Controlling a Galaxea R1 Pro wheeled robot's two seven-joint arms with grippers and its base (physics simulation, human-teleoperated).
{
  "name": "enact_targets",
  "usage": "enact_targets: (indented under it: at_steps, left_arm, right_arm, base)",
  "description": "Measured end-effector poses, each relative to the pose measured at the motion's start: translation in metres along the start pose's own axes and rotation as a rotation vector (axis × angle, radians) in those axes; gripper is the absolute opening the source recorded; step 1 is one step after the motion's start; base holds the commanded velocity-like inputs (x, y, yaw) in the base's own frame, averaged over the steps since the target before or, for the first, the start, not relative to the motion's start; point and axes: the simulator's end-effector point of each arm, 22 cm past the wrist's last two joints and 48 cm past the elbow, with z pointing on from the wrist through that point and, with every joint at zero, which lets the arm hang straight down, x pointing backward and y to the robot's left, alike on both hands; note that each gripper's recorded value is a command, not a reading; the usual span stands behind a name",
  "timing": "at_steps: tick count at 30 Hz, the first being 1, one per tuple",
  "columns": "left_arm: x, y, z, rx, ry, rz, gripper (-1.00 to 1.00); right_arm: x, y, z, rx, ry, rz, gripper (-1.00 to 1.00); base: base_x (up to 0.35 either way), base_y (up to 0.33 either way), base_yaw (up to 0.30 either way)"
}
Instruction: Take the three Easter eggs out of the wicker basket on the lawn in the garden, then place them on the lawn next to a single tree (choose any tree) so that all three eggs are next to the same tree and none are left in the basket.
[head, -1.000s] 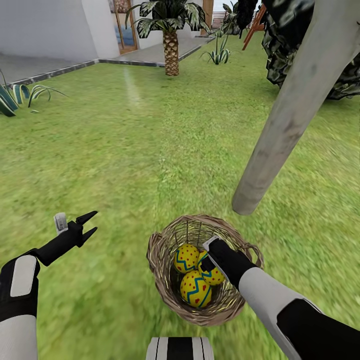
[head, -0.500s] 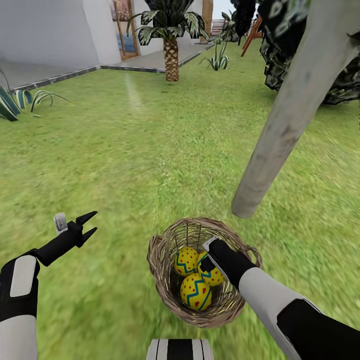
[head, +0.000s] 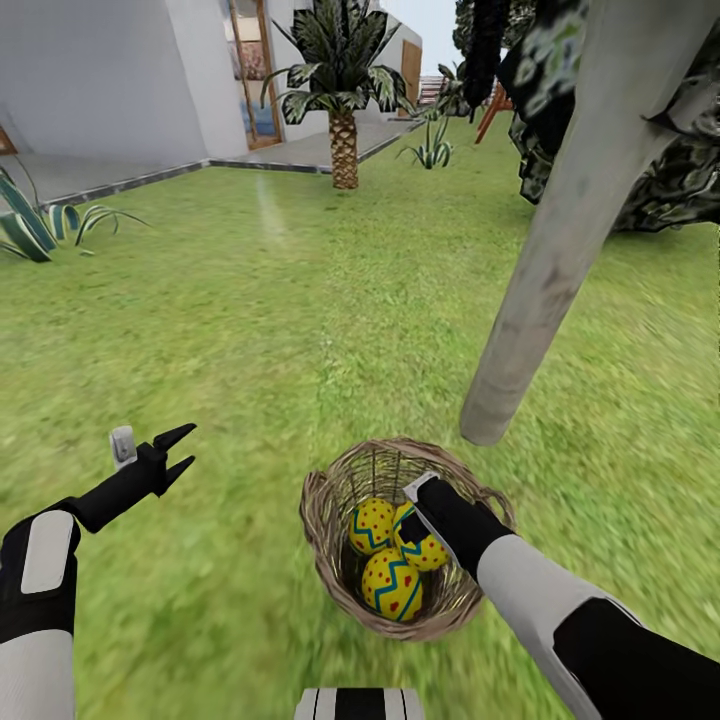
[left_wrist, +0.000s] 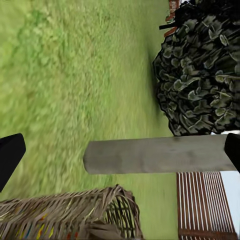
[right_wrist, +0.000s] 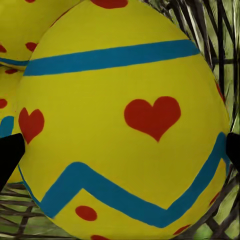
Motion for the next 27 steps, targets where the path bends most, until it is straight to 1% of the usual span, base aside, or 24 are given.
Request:
enact_targets:
  at_steps: [4, 6, 9, 12, 14, 16, 18, 19, 21, 23, 27]
  left_arm:
    - [-0.002, -0.01, -0.003, 0.014, -0.005, 0.007, 1.0]
    - [-0.003, -0.015, -0.004, 0.02, -0.007, 0.011, 1.0]
    - [-0.005, -0.022, -0.006, 0.031, -0.01, 0.017, 1.0]
    - [-0.007, -0.03, -0.008, 0.041, -0.014, 0.022, 1.0]
    - [-0.008, -0.035, -0.009, 0.048, -0.017, 0.025, 1.0]
    - [-0.009, -0.04, -0.011, 0.055, -0.02, 0.029, 1.0]
    - [-0.01, -0.045, -0.012, 0.062, -0.022, 0.033, 1.0]
    - [-0.011, -0.047, -0.013, 0.065, -0.024, 0.034, 1.0]
    - [-0.012, -0.052, -0.014, 0.072, -0.026, 0.038, 1.0]
    - [-0.013, -0.057, -0.016, 0.079, -0.028, 0.042, 1.0]
    - [-0.015, -0.067, -0.019, 0.092, -0.033, 0.049, 1.0]
  right_arm:
    - [-0.006, 0.004, -0.009, -0.003, -0.018, -0.004, -1.0]
    - [-0.01, 0.006, -0.014, -0.016, -0.027, -0.004, -1.0]
    - [-0.012, 0.016, -0.021, -0.079, -0.035, 0.001, -1.0]
    - [-0.015, 0.037, -0.031, -0.184, -0.044, 0.003, -1.0]
    - [-0.017, 0.038, -0.036, -0.191, -0.052, 0.001, -1.0]
    - [-0.045, 0.038, -0.058, -0.199, -0.117, 0.004, -1.0]
    - [-0.06, 0.043, -0.075, -0.228, -0.148, 0.023, -1.0]
    - [-0.063, 0.044, -0.081, -0.236, -0.157, 0.03, -1.0]
    - [-0.063, 0.035, -0.085, -0.231, -0.164, 0.042, -1.0]
    - [-0.064, 0.032, -0.09, -0.227, -0.171, 0.043, -1.0]
    - [-0.068, 0.03, -0.098, -0.219, -0.185, 0.041, -1.0]
  base:
    - [0.0, 0.0, 0.0]
    - [0.0, 0.0, 0.0]
    - [0.0, 0.0, 0.0]
    - [0.0, 0.0, 0.0]
    - [0.0, 0.0, 0.0]
    - [0.0, 0.0, 0.0]
    - [0.0, 0.0, 0.0]
    - [0.0, 0.0, 0.0]
    - [0.0, 0.0, 0.0]
    - [-0.009, 0.0, 0.0]
    - [-0.296, 0.0, 0.0]
